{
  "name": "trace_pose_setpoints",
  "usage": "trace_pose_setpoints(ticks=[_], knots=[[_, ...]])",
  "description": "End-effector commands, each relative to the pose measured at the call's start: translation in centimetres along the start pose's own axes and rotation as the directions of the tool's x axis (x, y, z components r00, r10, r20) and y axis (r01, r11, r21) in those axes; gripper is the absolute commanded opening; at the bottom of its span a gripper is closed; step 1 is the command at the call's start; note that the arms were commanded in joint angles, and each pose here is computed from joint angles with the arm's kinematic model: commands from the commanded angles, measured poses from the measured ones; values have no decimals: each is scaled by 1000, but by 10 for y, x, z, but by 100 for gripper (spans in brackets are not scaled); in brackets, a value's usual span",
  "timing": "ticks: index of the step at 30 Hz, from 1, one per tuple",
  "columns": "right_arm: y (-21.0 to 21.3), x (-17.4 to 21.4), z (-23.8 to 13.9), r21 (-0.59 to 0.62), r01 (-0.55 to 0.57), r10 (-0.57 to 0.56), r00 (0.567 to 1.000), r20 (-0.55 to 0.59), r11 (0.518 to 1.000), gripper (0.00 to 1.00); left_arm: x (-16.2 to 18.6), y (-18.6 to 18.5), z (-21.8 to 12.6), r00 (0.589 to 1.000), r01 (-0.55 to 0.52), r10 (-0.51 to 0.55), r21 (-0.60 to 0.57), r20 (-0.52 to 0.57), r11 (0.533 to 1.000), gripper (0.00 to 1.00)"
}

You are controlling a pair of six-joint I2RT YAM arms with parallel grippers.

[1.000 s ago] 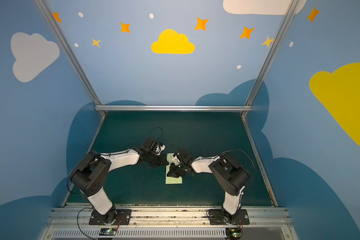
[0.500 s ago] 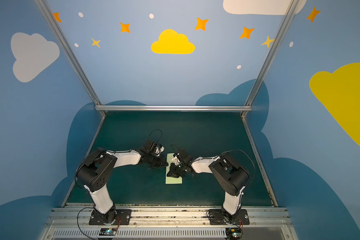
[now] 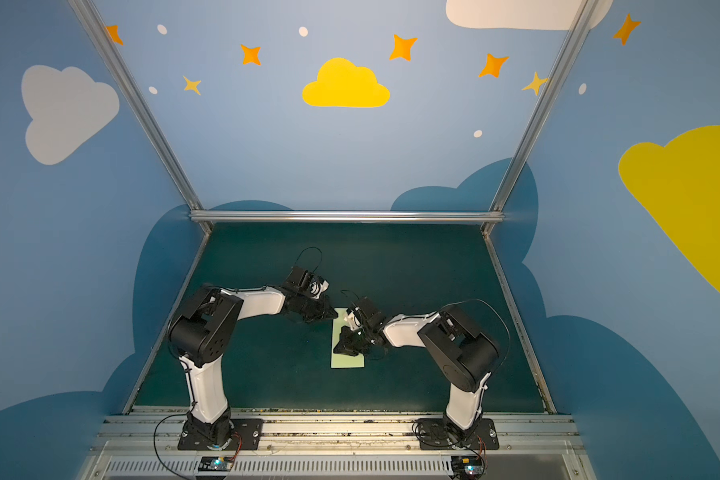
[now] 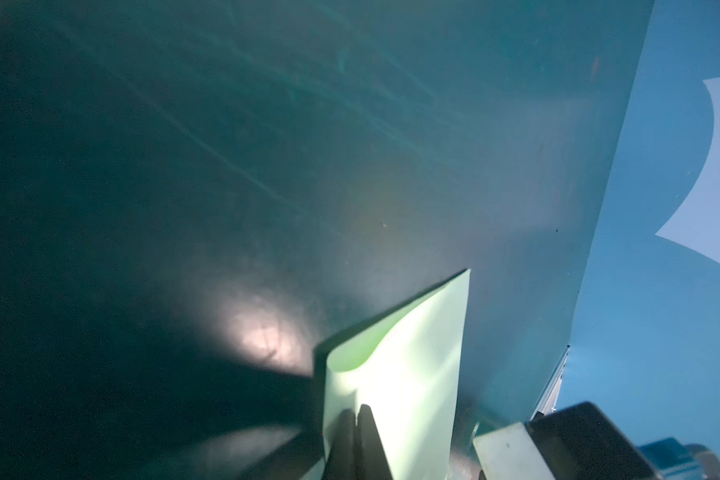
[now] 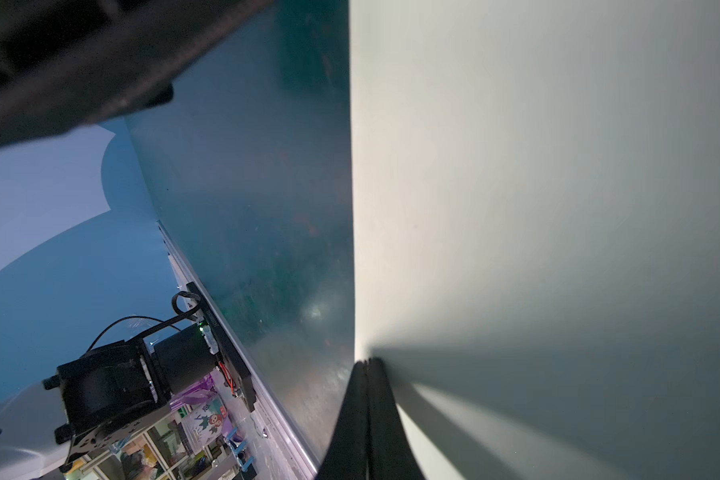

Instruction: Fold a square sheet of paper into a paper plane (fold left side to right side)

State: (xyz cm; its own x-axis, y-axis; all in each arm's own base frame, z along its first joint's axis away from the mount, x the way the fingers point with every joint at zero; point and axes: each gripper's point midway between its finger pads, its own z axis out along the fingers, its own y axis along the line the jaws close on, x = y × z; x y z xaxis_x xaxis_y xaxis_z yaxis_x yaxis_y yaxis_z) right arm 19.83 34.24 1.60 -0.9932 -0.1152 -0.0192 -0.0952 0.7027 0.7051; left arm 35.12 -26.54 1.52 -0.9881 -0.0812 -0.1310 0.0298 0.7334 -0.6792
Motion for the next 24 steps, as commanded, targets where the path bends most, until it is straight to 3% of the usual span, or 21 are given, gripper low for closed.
trace_pose_setpoints(ticks=[1, 14, 19, 24], knots=[[-37, 24, 2, 134, -67, 75, 996, -53, 989, 0, 3, 67, 5, 997, 79, -80, -208, 3, 975, 4], [-35, 23, 2, 132, -62, 70, 996, -59, 989, 0, -41, 78, -5, 996, 85, -83, -235, 20, 968, 4], [-24, 17, -1, 106, -31, 39, 997, -73, 994, 0, -61, 40, -35, 998, 10, 2, -200, 60, 980, 4], [19, -4, -23, 33, 72, -71, 996, -51, 997, 0, -46, -10, -70, 990, -57, 73, -131, 123, 990, 5]])
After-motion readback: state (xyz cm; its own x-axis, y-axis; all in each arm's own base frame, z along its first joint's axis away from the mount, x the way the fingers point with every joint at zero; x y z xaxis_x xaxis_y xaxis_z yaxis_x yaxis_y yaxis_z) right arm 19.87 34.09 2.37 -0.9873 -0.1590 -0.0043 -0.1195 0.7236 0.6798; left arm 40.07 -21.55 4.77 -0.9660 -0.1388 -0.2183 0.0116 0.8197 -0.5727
